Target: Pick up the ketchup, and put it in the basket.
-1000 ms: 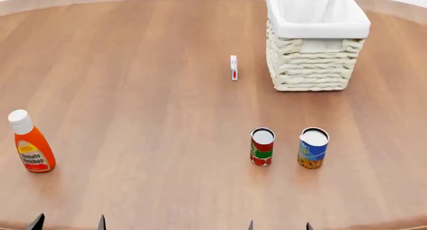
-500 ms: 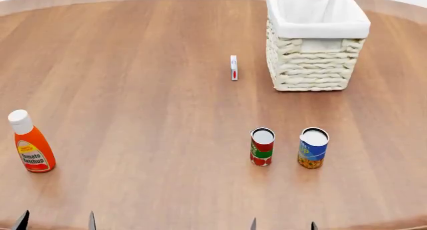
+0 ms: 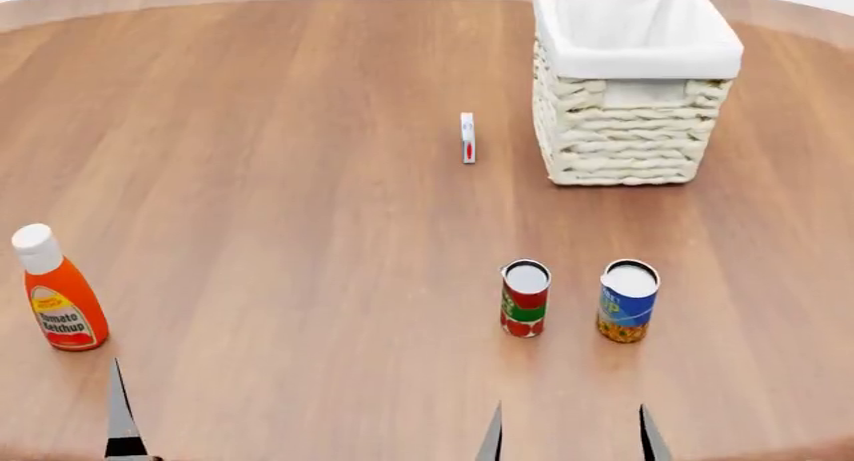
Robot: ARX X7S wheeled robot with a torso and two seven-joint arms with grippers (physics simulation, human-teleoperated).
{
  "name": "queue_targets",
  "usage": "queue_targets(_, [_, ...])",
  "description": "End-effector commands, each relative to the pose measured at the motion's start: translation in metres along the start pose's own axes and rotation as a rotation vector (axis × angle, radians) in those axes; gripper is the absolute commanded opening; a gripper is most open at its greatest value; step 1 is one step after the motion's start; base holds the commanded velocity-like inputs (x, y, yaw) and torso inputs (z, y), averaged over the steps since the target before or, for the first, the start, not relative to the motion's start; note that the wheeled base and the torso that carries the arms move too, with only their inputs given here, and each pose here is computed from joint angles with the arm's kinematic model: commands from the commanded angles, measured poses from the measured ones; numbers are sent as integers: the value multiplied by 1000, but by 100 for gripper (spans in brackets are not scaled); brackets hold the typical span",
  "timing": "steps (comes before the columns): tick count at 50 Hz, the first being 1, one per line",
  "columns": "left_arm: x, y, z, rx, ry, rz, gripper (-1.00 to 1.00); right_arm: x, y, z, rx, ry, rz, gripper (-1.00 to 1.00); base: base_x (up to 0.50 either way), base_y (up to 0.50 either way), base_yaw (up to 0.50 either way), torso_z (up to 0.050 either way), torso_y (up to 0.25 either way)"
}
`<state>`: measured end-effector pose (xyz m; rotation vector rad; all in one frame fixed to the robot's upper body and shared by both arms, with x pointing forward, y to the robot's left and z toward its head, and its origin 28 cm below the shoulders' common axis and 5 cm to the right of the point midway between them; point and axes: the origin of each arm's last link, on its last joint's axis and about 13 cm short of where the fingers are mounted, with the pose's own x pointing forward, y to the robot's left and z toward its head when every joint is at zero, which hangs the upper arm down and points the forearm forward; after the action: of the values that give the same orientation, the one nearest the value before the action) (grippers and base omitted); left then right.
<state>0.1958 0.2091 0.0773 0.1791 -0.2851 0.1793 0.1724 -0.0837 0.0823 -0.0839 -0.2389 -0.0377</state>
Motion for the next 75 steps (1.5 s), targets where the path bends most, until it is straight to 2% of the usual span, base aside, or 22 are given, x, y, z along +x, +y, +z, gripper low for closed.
queue_targets(1, [1, 3, 12, -6, -41, -1, 100, -2, -1, 6, -54, -68, -6, 100, 500, 0, 0, 0, 0])
queue_targets(39, [-1, 3, 10, 12, -56, -10, 100, 0, -2, -1, -38, -48, -19, 100, 500, 0, 0, 0, 0])
queue_targets(42, [-1, 3, 10, 12, -56, -10, 100, 1, -2, -2, -15, -36, -21, 100, 500, 0, 0, 0, 0])
queue_targets(55, [0, 2, 8, 17, -55, -16, 100, 3, -2, -6, -28, -3, -24, 100, 485, 0, 0, 0, 1])
queue_targets(60, [0, 2, 8, 18, -53, -17, 100, 1, 1, -7, -38, -4, 24, 100, 0, 0, 0, 0, 0])
queue_targets(63, [0, 2, 7, 19, -52, -15, 100, 1, -1, -5, -12, -13, 26, 100, 0, 0, 0, 0, 0])
queue_targets(75, [0, 1, 8, 20, -52, -19, 100, 1, -1, -6, -19, -10, 13, 100, 0, 0, 152, 0, 0])
